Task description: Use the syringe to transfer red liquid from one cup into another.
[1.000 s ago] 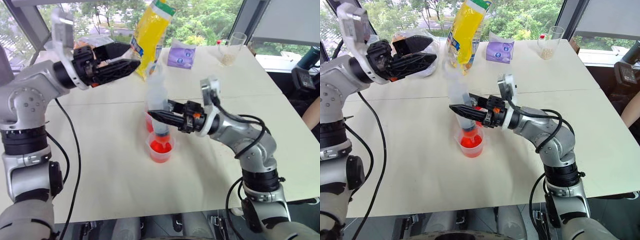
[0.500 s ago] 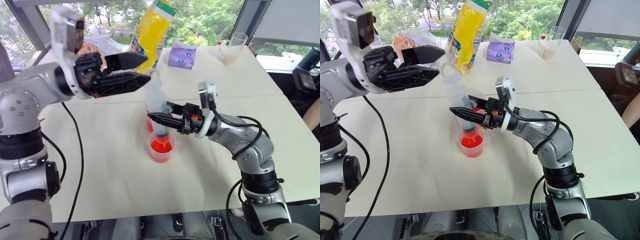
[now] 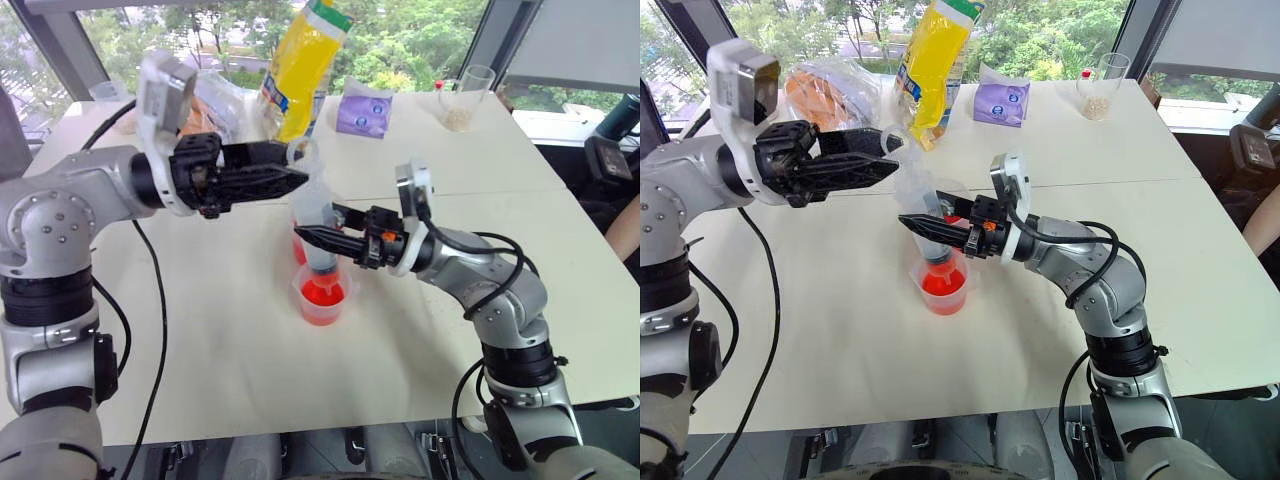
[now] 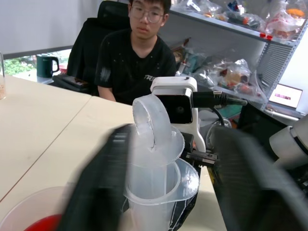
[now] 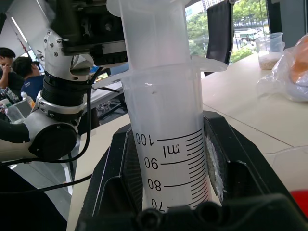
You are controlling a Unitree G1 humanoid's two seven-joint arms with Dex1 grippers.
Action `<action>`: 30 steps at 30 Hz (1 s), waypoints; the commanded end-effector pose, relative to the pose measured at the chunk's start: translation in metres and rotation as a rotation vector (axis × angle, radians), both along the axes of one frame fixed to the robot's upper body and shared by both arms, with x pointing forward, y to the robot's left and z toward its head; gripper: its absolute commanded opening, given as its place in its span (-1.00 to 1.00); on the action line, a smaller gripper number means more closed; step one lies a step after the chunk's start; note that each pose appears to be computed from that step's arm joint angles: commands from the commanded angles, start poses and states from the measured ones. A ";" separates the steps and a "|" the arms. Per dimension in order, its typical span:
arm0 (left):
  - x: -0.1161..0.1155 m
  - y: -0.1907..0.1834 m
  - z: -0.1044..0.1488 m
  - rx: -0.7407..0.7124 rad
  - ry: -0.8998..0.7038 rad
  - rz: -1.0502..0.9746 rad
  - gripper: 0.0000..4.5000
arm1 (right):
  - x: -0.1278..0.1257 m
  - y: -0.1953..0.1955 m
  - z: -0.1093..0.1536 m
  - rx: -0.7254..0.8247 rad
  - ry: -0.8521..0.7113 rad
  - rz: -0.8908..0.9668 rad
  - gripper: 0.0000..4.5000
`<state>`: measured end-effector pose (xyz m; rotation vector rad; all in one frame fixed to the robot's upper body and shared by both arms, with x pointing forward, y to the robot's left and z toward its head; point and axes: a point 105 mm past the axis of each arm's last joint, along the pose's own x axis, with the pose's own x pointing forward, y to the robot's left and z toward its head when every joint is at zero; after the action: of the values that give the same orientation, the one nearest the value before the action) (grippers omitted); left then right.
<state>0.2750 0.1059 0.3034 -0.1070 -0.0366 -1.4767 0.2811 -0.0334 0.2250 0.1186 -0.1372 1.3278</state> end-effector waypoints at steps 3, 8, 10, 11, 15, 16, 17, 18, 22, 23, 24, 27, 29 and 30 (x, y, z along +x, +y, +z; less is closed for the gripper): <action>-0.004 -0.001 0.014 -0.025 -0.051 -0.017 -0.99 | -0.005 0.001 0.010 0.008 -0.053 0.014 -0.39; -0.005 -0.005 -0.001 0.037 -0.046 -0.029 -0.99 | -0.007 0.002 0.013 0.007 -0.062 0.020 -0.39; -0.006 -0.007 -0.010 0.075 -0.044 -0.041 -0.99 | -0.007 0.002 0.016 0.009 -0.071 0.022 -0.39; -0.006 -0.008 -0.014 0.089 -0.043 -0.048 -0.99 | -0.008 0.002 0.018 0.010 -0.077 0.023 -0.39; -0.008 -0.010 -0.023 0.117 -0.042 -0.072 -0.99 | -0.008 0.002 0.028 0.022 -0.109 0.021 -0.39; -0.008 -0.010 -0.024 0.120 -0.043 -0.075 -0.99 | -0.007 0.001 0.031 0.025 -0.116 0.019 -0.39; -0.008 -0.011 -0.026 0.127 -0.045 -0.078 -0.99 | -0.007 0.001 0.034 0.031 -0.124 0.015 -0.39; -0.008 -0.011 -0.028 0.137 -0.052 -0.080 -0.99 | -0.006 0.001 0.037 0.036 -0.130 0.011 -0.39; -0.008 -0.012 -0.036 0.171 -0.073 -0.085 -0.99 | -0.001 0.000 0.044 0.054 -0.150 -0.010 -0.39; -0.008 -0.012 -0.037 0.173 -0.074 -0.088 -0.99 | 0.000 0.000 0.046 0.056 -0.154 -0.015 -0.39; -0.008 -0.012 -0.038 0.174 -0.076 -0.090 -0.99 | 0.001 0.000 0.047 0.059 -0.157 -0.018 -0.39; -0.007 -0.013 -0.040 0.179 -0.079 -0.092 -0.99 | 0.002 -0.001 0.050 0.066 -0.162 -0.021 -0.39; -0.007 -0.013 -0.042 0.183 -0.079 -0.094 -0.99 | 0.002 0.000 0.051 0.069 -0.164 -0.019 -0.39; -0.007 -0.014 -0.043 0.184 -0.077 -0.095 -0.99 | 0.002 0.000 0.052 0.071 -0.165 -0.019 -0.39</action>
<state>0.2781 0.1067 0.2866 0.0822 -0.0785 -1.4757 0.2856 -0.0278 0.2317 0.0766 -0.1199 1.3461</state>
